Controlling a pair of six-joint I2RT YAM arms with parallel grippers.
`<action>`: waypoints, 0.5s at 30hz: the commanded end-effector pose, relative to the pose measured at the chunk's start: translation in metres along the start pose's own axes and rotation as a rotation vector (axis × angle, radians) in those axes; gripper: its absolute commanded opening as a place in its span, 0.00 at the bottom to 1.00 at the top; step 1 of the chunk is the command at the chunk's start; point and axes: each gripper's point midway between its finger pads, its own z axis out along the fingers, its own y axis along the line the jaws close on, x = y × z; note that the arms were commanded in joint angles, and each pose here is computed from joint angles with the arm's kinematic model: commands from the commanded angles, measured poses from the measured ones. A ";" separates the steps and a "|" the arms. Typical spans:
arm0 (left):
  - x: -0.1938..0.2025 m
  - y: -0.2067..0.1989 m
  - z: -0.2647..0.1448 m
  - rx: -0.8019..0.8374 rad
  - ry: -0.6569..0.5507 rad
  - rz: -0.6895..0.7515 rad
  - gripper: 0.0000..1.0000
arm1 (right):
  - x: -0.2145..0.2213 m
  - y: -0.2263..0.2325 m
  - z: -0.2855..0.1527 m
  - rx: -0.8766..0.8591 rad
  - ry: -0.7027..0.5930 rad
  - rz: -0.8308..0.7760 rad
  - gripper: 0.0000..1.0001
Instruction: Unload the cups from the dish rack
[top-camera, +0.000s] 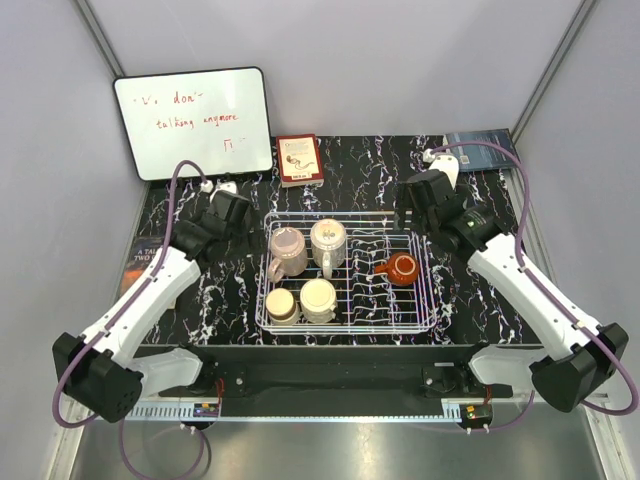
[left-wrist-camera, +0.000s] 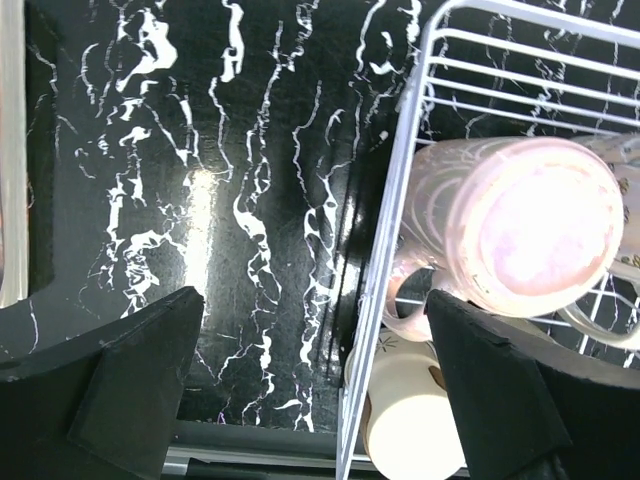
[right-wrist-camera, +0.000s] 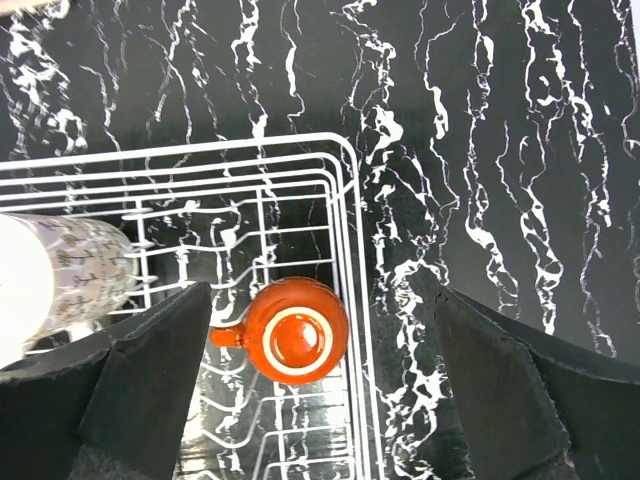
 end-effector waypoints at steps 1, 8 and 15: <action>-0.021 -0.024 -0.008 0.092 -0.060 0.013 0.99 | -0.007 0.007 0.002 -0.022 -0.022 -0.046 1.00; -0.029 -0.075 -0.013 0.185 -0.081 0.170 0.99 | -0.003 0.017 0.003 -0.076 -0.007 -0.068 1.00; -0.046 -0.105 -0.005 0.208 -0.100 0.198 0.99 | 0.000 0.018 -0.003 -0.113 -0.010 -0.068 1.00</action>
